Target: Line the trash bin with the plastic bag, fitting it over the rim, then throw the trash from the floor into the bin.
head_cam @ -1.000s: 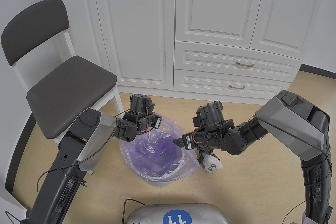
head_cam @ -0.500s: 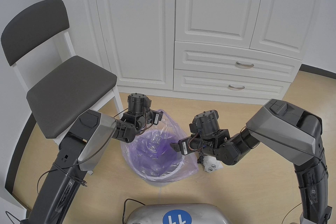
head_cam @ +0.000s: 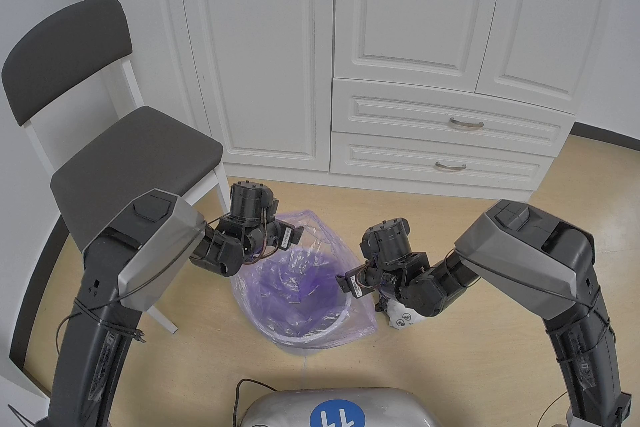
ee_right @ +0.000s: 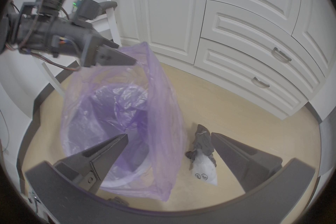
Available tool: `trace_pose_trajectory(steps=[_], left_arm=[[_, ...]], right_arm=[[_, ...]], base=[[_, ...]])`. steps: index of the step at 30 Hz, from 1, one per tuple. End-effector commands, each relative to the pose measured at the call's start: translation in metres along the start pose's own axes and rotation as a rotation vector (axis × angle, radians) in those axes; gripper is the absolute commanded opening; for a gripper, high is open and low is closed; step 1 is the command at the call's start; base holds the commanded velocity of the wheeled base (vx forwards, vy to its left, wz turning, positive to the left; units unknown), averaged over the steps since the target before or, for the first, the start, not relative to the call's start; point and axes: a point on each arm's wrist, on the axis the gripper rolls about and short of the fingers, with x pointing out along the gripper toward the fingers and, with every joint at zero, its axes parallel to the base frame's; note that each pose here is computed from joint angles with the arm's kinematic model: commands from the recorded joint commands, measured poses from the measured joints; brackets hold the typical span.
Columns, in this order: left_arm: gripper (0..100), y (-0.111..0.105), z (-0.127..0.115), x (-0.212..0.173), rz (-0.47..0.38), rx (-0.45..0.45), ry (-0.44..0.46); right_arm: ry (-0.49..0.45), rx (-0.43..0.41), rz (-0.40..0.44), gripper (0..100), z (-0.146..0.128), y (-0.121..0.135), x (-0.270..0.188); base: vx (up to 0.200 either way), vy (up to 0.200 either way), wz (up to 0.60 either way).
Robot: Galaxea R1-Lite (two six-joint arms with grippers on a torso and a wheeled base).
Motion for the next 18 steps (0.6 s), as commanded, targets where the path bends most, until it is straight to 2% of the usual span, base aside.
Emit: trace_pose_trajectory(steps=[1, 7, 9, 13, 16, 18], left_arm=[[100, 0.011, 0.015, -0.027, 0.015, 0.001, -0.032], [100, 0.013, 0.004, -0.039, 0.019, -0.001, -0.022], [100, 0.017, -0.008, -0.051, 0.024, -0.002, 0.012], [100, 0.029, -0.029, -0.06, 0.033, 0.018, 0.082], [100, 0.036, -0.041, -0.061, 0.03, 0.033, 0.118], [100, 0.041, -0.046, -0.061, 0.04, 0.028, 0.132]], right_arm=[[0.04, -0.016, -0.054, 100, -0.016, -0.012, 0.027], [0.045, -0.004, -0.101, 100, -0.013, -0.022, 0.046], [0.03, 0.017, -0.153, 100, -0.003, -0.036, 0.06], [0.006, 0.039, -0.182, 100, 0.01, -0.047, 0.074], [-0.032, 0.048, -0.199, 100, 0.018, -0.049, 0.082], [-0.019, 0.047, -0.212, 100, 0.017, -0.05, 0.09]], base=[[0.0, 0.0, 0.0], [0.0, 0.0, 0.0], [0.0, 0.0, 0.0], [0.0, 0.0, 0.0], [0.0, 0.0, 0.0], [0.0, 0.0, 0.0]])
